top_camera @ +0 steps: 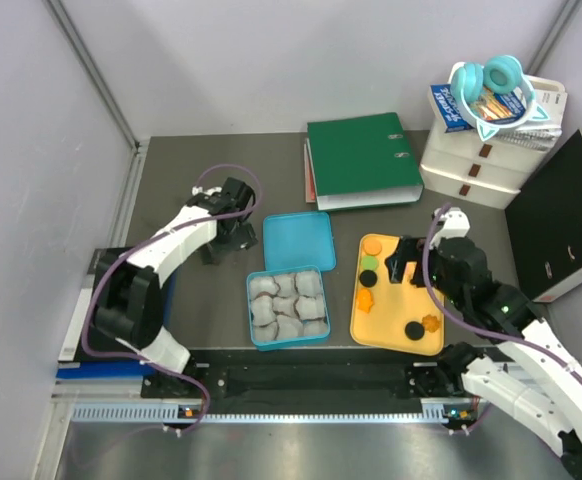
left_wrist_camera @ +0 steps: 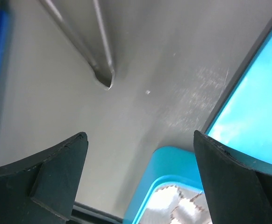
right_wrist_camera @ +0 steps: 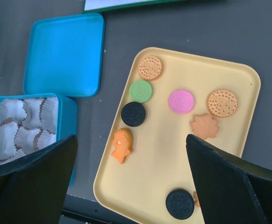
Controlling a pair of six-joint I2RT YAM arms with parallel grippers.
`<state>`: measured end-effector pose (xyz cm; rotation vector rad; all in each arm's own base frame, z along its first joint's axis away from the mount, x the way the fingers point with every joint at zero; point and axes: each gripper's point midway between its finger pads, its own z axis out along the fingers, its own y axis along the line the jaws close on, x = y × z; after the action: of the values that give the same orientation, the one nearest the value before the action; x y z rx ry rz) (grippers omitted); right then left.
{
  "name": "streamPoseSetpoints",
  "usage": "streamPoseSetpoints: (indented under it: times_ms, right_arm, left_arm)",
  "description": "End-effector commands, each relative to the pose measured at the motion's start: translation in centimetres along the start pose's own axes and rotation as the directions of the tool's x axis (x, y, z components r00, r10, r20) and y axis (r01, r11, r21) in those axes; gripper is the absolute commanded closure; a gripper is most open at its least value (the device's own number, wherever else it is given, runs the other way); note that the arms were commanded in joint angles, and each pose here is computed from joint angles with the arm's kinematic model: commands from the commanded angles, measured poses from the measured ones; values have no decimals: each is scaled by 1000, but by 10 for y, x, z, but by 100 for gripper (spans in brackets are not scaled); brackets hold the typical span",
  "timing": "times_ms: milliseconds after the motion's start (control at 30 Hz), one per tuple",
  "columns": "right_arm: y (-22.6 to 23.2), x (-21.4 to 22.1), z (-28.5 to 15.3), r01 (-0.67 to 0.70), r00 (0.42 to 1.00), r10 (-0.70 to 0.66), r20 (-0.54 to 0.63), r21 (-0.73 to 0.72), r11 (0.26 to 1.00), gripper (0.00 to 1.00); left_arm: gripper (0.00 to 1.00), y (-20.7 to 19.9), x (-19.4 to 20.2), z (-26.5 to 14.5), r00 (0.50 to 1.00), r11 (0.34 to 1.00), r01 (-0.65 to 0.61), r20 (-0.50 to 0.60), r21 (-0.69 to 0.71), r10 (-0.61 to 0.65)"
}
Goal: Pack the cookies
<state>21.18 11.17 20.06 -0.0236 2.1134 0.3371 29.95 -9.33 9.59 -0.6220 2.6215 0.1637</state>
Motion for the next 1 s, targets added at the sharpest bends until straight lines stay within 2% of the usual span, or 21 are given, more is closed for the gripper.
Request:
streamPoseSetpoints:
  times_ms: [0, 100, 233, 400, 667, 800, 967]
  right_arm:
    - [19, -37, -25, -20, 987, 40, 156, -127, 992, 1]
    - [36, -40, -30, 29, 988, 5, 153, -217, 976, 1]
    - [29, -29, -21, 29, 997, -17, 74, -159, 987, 1]
    - [27, -21, -15, 48, 998, -41, 50, -148, 988, 1]
    - [33, -20, -5, 70, 997, -66, 32, -162, 984, 1]
    - [35, -21, -3, 79, 997, -75, 27, -162, 984, 1]
    - [38, -17, 4, 80, 997, -79, 12, -171, 982, 1]
  left_arm:
    - [1, -22, -22, 12, 997, 996, 81, -3, 46, -81]
    - [1, -16, -35, 22, 987, 986, 161, -13, 43, -161]
    - [1, 6, -54, 27, 953, 953, 303, 17, -20, -303]
    - [1, 22, -73, 35, 917, 919, 394, 76, -26, -391]
    - [1, 26, -77, 81, 908, 906, 419, 38, -60, -417]
    - [2, 21, -75, 87, 891, 890, 454, 29, -42, -453]
    - [2, 31, -71, 99, 888, 884, 460, 39, -85, -458]
